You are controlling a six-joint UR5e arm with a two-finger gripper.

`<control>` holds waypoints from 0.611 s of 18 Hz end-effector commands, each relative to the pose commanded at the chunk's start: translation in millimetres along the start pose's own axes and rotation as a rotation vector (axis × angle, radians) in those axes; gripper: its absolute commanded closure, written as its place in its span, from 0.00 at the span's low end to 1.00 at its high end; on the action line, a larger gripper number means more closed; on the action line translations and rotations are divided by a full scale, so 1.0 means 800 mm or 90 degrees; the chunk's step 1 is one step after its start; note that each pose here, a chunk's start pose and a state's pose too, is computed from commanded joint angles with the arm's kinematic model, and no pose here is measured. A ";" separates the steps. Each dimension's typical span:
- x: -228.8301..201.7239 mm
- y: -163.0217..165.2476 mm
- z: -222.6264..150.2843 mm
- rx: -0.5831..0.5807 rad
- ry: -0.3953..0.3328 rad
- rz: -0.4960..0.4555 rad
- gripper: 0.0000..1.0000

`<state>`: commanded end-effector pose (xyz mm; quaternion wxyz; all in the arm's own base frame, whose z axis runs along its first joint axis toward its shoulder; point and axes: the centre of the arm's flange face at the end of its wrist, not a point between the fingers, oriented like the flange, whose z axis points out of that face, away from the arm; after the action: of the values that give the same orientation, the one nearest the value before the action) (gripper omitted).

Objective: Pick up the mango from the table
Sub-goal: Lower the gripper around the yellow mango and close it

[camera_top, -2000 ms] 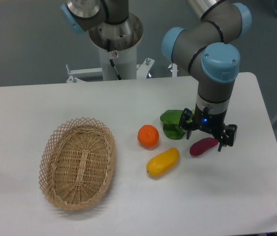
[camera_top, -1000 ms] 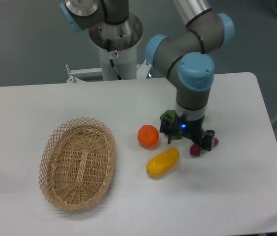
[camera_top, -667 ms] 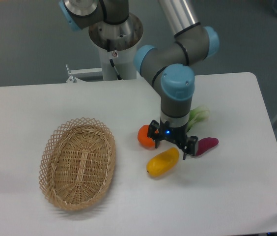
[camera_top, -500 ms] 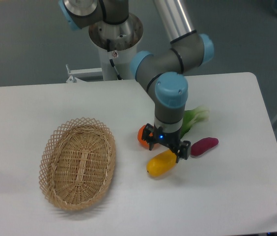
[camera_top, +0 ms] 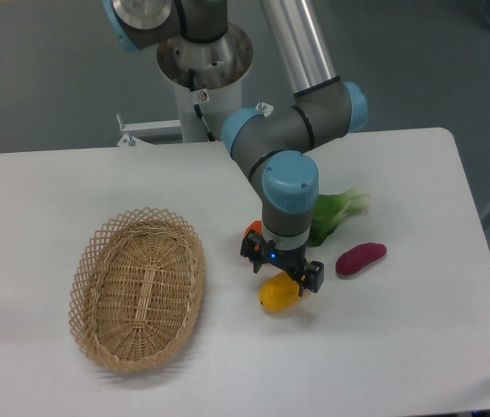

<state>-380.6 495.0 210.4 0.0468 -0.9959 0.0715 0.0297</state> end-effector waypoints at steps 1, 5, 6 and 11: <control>0.000 0.001 0.002 -0.004 0.000 0.001 0.00; 0.000 0.000 0.008 -0.014 -0.004 0.002 0.00; -0.001 -0.001 0.011 -0.015 -0.005 0.001 0.00; -0.002 -0.004 0.017 -0.003 -0.024 -0.001 0.09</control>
<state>-382.4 499.4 197.5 0.0457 -0.9954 0.0694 0.0482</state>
